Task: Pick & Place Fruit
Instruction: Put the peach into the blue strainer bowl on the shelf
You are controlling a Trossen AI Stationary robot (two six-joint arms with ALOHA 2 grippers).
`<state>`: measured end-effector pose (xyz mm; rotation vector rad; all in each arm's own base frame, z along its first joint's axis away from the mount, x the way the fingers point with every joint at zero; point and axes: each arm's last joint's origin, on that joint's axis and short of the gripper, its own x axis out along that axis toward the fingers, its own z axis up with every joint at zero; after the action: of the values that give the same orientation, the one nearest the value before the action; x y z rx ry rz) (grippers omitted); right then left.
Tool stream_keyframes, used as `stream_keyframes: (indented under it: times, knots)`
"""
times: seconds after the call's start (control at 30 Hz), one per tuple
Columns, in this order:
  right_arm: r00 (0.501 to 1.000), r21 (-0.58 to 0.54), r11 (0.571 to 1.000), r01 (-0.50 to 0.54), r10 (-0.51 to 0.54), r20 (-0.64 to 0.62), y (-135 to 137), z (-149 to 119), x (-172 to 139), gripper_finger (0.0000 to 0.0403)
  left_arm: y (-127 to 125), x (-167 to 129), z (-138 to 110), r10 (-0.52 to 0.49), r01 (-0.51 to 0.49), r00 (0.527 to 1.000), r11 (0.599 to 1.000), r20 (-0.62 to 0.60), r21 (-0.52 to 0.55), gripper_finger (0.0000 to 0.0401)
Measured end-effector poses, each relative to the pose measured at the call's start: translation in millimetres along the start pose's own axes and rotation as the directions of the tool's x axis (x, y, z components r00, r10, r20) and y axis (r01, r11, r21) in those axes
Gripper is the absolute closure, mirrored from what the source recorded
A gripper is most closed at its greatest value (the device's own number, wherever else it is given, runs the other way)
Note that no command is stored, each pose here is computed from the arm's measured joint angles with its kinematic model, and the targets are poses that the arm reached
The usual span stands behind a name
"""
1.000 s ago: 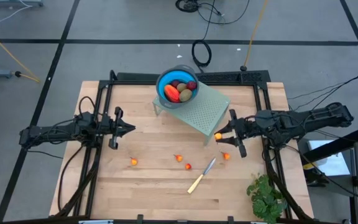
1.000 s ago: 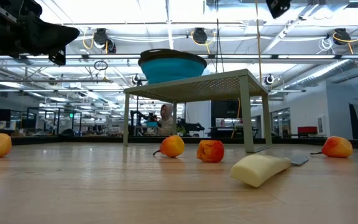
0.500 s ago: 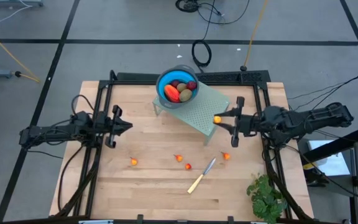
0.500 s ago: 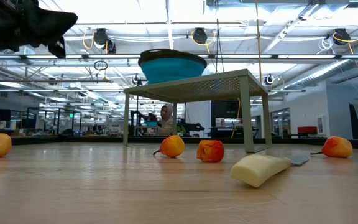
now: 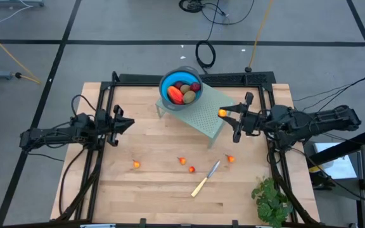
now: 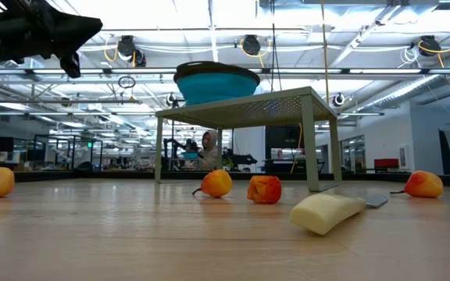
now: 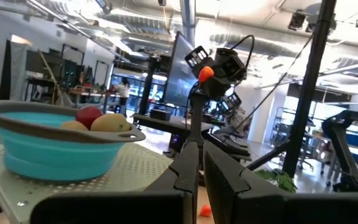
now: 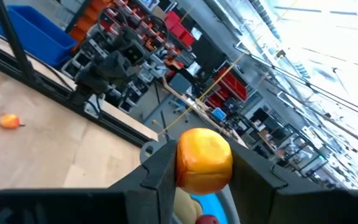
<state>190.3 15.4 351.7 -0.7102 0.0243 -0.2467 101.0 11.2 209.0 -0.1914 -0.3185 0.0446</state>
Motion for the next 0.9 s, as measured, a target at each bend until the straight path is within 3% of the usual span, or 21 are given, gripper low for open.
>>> stream_keyframes:
  times: [0.63, 0.9]
  knots:
    - [0.998, 0.049, 0.997, 0.067, -0.066, -0.022, 7.1, -12.4, 37.1, 0.0287, -1.0, -0.6, 10.8, 0.021, -0.021, 0.993, 1.0, 0.119, -0.004, 0.0377]
    - [0.993, 0.187, 0.975, 0.119, -0.116, -0.028, 4.4, -23.4, 54.5, 0.0287, -0.6, 7.2, 11.6, 0.04, -0.038, 0.996, 0.999, 0.076, -0.028, 0.0377]
